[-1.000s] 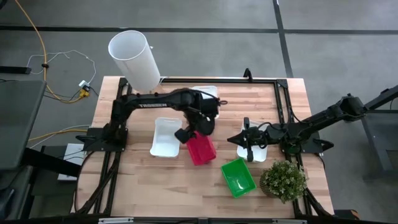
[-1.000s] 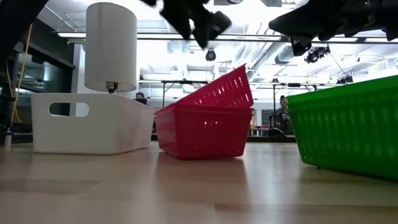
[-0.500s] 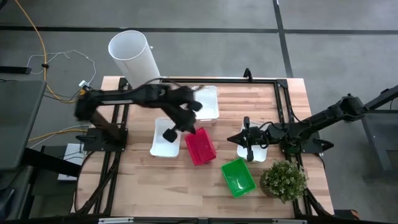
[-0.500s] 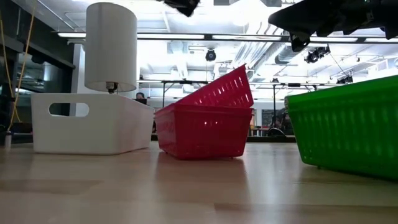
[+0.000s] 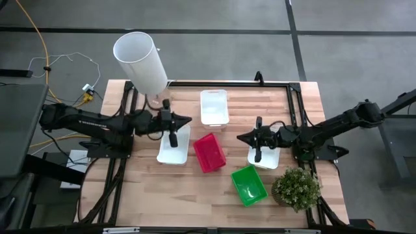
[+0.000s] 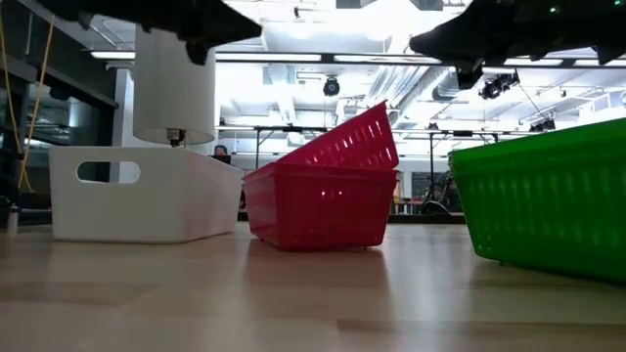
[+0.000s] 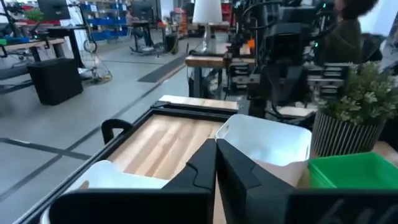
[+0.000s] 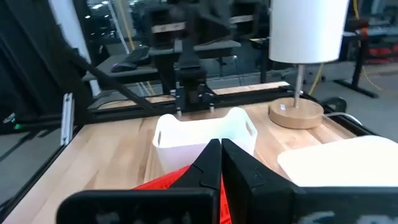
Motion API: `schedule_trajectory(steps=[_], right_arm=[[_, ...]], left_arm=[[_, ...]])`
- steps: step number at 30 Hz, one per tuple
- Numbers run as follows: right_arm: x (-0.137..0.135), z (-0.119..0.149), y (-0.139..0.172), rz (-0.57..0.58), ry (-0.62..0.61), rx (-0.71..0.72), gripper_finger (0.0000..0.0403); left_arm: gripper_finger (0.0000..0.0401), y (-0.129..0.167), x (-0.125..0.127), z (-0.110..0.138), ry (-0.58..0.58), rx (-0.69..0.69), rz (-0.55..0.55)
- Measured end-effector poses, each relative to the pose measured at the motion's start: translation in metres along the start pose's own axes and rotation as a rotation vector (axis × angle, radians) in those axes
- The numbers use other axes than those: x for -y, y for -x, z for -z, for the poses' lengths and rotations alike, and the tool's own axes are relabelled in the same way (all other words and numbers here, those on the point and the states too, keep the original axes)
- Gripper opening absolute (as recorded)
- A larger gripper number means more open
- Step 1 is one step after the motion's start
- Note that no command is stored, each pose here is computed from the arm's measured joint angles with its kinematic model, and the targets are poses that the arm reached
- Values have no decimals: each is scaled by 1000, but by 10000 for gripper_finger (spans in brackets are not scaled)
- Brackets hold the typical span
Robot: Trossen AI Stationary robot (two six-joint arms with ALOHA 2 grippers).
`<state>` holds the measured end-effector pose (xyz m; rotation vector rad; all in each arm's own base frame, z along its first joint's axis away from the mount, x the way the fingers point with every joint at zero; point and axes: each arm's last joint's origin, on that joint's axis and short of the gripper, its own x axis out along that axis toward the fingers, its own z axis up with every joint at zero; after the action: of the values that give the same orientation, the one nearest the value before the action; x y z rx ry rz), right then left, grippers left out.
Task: Stack baskets by color
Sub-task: Stack the top red bin on top of the stacked red bins
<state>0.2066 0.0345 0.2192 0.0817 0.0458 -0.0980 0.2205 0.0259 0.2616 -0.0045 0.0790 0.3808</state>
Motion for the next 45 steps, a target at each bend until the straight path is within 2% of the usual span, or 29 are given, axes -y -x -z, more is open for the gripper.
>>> schedule_trajectory(steps=[3, 7, 12, 14, 18, 20, 24, 28, 34, 40, 45], right_arm=[[6, -5, -5, 11, -37, -36, 0], [7, -8, -16, 12, -44, -156, 0], [4, -3, -28, 24, -28, -282, 0], [3, 1, -31, 29, -39, -314, 0], [2, 5, -30, 14, -82, -356, 0], [0, 6, -30, 4, -88, -365, 0], [-7, 6, -28, -23, -107, -368, 0], [-12, 10, -29, -29, -143, -389, 0], [-15, 35, -43, -50, -129, -479, 0], [-15, 43, -52, -66, -147, -471, 0], [-19, 47, -59, -137, -181, -454, 0]], left_arm=[[0, 5, 8, 6, 3, 14, -2], [0, 11, 20, 9, -8, 5, -28], [0, 28, 34, 12, -78, 8, -154], [0, 40, 35, 13, -69, 38, -174], [0, 65, 31, 25, -11, 103, -118], [0, 75, 27, 29, 33, 156, -72], [0, 88, 22, 40, 51, 211, 46], [0, 94, 18, 46, 114, 237, 57], [0, 94, 18, 48, 147, 231, 65], [0, 93, 20, 49, 166, 219, 78], [0, 93, 22, 50, 164, 210, 93]])
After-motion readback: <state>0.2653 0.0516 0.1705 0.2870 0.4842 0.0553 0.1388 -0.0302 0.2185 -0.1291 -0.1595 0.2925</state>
